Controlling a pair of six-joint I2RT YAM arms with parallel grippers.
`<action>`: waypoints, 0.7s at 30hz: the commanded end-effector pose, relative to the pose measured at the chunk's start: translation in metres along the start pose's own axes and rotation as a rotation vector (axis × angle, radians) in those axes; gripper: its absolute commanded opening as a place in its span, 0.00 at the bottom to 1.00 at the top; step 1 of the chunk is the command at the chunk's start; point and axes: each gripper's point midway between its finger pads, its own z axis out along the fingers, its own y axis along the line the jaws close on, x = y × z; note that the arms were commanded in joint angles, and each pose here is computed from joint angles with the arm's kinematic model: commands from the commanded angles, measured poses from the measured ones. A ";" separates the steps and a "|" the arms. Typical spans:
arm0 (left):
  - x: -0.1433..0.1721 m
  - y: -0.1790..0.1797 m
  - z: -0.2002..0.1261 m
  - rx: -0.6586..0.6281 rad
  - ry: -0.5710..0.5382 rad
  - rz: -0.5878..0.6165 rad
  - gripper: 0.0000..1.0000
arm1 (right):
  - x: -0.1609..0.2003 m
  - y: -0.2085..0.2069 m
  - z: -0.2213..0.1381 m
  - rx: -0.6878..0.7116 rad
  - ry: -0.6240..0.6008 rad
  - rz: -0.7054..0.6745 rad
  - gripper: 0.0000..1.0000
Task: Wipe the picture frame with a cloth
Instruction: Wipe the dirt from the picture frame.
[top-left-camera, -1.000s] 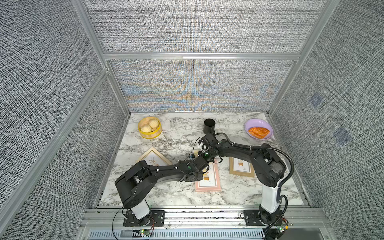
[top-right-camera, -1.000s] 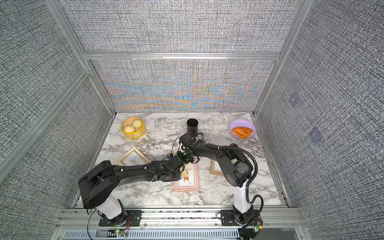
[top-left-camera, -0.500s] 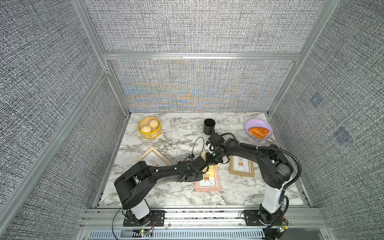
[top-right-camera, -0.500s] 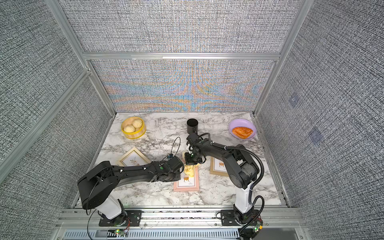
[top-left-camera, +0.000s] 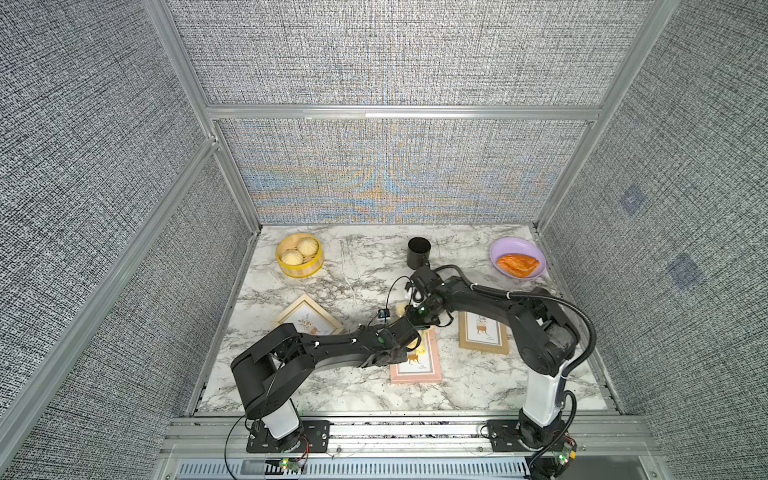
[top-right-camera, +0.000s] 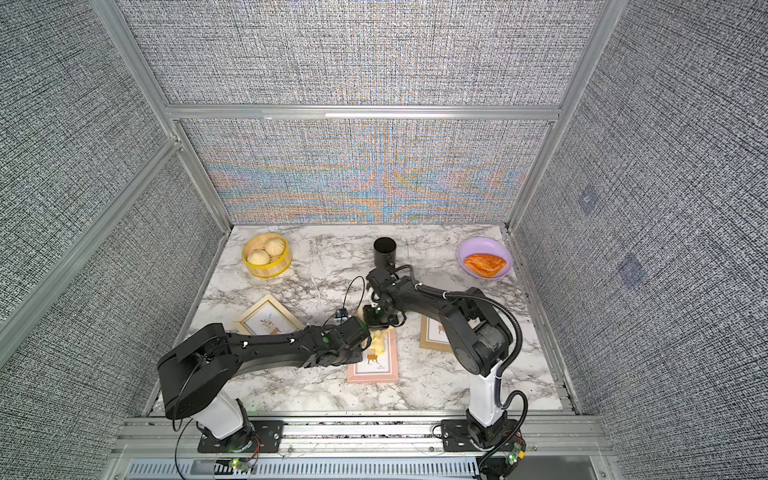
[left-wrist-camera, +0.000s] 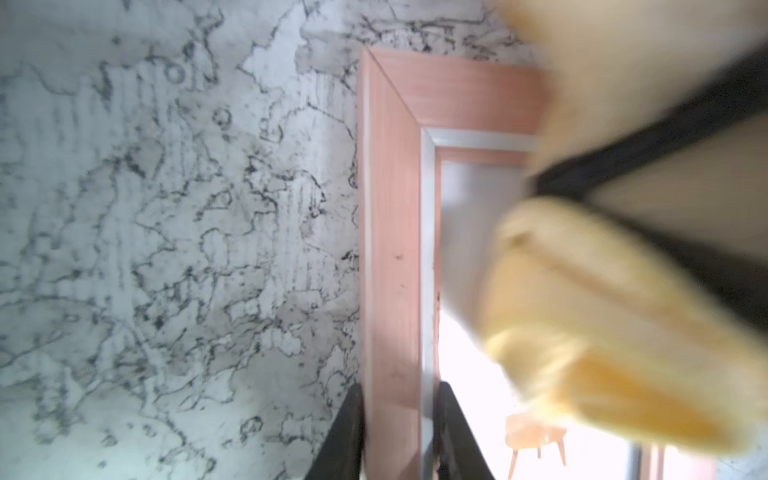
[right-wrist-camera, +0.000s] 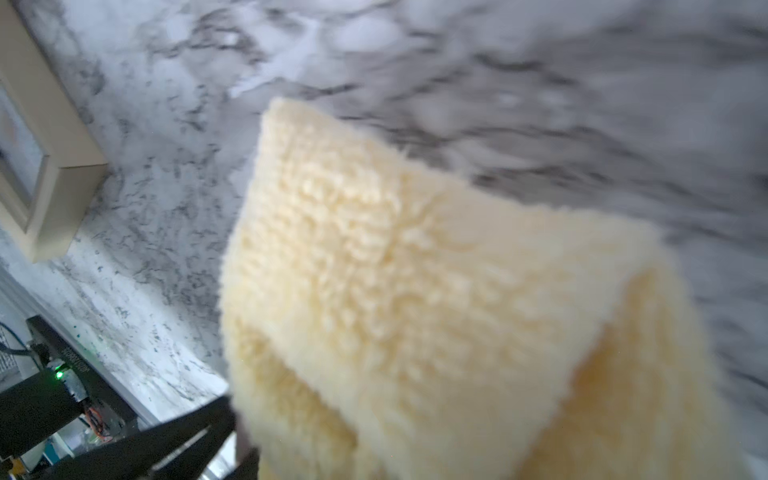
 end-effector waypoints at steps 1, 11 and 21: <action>0.102 0.100 -0.011 -0.361 0.466 0.045 0.00 | 0.013 -0.043 -0.012 0.077 0.023 0.057 0.00; 0.104 0.092 -0.005 -0.342 0.486 0.045 0.00 | 0.071 -0.027 -0.005 0.104 0.197 -0.077 0.00; 0.109 0.095 -0.002 -0.350 0.505 0.034 0.00 | 0.201 -0.054 0.002 0.242 0.368 0.018 0.00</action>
